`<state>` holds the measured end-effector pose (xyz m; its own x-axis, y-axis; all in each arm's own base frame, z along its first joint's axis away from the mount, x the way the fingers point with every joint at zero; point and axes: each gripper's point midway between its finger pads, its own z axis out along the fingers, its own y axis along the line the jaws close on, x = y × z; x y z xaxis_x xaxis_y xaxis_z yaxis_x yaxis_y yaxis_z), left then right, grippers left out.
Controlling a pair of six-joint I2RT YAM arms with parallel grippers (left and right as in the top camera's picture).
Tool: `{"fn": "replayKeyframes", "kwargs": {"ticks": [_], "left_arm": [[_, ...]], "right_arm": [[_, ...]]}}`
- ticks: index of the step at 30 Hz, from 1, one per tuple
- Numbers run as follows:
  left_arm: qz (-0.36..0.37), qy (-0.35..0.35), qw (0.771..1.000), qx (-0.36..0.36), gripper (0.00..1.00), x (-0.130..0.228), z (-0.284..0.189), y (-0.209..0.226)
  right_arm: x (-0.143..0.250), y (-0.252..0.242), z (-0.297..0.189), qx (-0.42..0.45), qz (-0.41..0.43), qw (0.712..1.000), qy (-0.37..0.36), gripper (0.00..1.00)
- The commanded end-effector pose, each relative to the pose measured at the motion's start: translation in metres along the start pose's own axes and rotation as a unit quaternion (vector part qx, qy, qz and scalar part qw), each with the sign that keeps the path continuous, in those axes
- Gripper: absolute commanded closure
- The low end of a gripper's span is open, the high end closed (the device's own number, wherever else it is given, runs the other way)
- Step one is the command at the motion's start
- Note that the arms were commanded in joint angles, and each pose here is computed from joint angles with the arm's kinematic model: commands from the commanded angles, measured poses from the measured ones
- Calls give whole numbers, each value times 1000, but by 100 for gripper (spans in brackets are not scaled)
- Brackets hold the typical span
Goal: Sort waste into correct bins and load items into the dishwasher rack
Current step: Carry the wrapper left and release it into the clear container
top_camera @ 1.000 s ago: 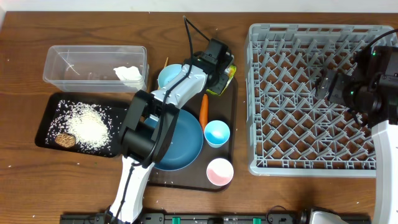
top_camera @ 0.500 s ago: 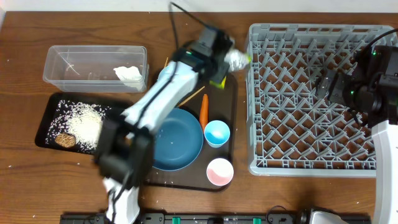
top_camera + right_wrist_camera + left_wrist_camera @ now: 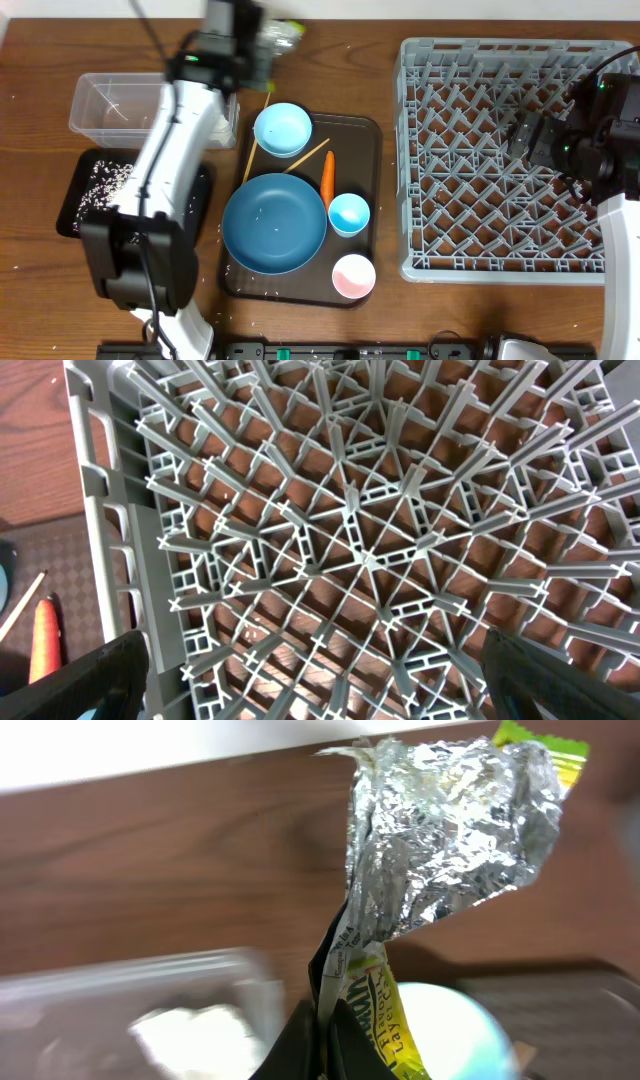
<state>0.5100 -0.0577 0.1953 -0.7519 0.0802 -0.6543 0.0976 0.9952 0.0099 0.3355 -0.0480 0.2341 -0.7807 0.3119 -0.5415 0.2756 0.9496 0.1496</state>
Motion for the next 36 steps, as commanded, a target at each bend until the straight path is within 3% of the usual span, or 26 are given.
{"fn": "replayKeyframes", "kwargs": {"ticks": [1, 6, 28, 29, 30, 33, 36], "left_arm": [[-52, 20, 998, -38, 94, 13, 14, 49], [-81, 58, 993, -60, 94, 37, 32, 86], [-111, 165, 977, -78, 94, 95, 25, 113], [-111, 165, 977, -78, 91, 95, 25, 113], [-111, 165, 977, -78, 75, 95, 25, 113], [-111, 164, 977, -78, 42, 94, 24, 113], [-111, 157, 978, -79, 31, 90, 19, 113]], "right_arm": [[-5, -3, -4, 5, -3, 1000, -10, 1], [-5, -3, -5, 5, 0, 1000, -10, 1], [-5, -3, -5, 5, 0, 1000, -10, 1], [-5, -3, -5, 5, 0, 1000, -10, 1], [-4, -3, -4, 5, 0, 1000, -9, 1], [-4, -3, -5, 5, 0, 1000, -9, 1], [-3, -3, -4, 6, 0, 1000, -6, 1]]}}
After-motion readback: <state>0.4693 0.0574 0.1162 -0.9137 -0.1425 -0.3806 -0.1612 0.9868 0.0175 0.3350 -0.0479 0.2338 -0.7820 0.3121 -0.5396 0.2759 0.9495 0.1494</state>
